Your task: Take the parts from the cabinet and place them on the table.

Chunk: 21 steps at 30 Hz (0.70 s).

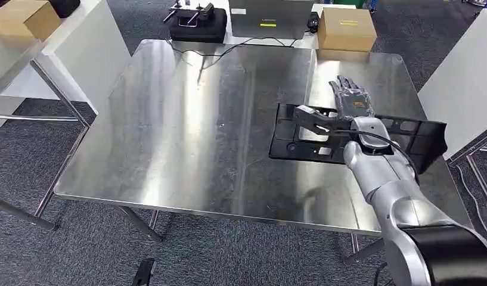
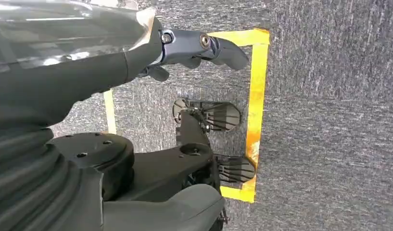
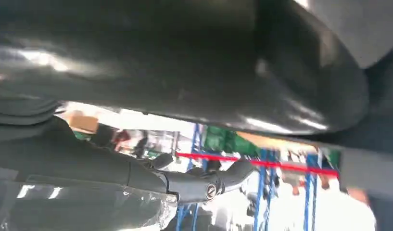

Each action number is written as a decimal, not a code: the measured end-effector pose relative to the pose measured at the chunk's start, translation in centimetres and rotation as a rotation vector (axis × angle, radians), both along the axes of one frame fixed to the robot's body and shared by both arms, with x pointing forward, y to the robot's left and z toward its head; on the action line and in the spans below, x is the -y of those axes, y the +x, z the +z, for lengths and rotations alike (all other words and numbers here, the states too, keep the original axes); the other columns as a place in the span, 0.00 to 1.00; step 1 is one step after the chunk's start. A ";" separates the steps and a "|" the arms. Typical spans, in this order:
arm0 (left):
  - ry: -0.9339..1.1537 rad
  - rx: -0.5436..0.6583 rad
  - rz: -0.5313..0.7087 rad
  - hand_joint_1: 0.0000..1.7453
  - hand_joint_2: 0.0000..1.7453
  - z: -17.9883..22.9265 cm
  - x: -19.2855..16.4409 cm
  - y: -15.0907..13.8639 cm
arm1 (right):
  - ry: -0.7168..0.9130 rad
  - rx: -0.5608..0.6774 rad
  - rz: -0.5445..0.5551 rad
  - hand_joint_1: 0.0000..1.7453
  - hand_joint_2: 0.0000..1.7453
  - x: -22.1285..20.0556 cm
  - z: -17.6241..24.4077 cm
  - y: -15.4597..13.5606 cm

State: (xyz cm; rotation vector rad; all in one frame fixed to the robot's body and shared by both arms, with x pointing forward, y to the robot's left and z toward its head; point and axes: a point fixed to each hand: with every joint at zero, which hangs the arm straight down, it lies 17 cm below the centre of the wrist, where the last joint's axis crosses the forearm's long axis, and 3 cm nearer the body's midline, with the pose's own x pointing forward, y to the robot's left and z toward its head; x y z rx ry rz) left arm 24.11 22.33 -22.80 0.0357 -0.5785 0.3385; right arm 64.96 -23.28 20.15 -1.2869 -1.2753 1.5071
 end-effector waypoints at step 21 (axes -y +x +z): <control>-0.012 -0.017 -0.020 0.00 1.00 -0.2 0.4 -0.2 | 0.072 0.115 0.035 0.00 0.00 0.2 4.8 0.9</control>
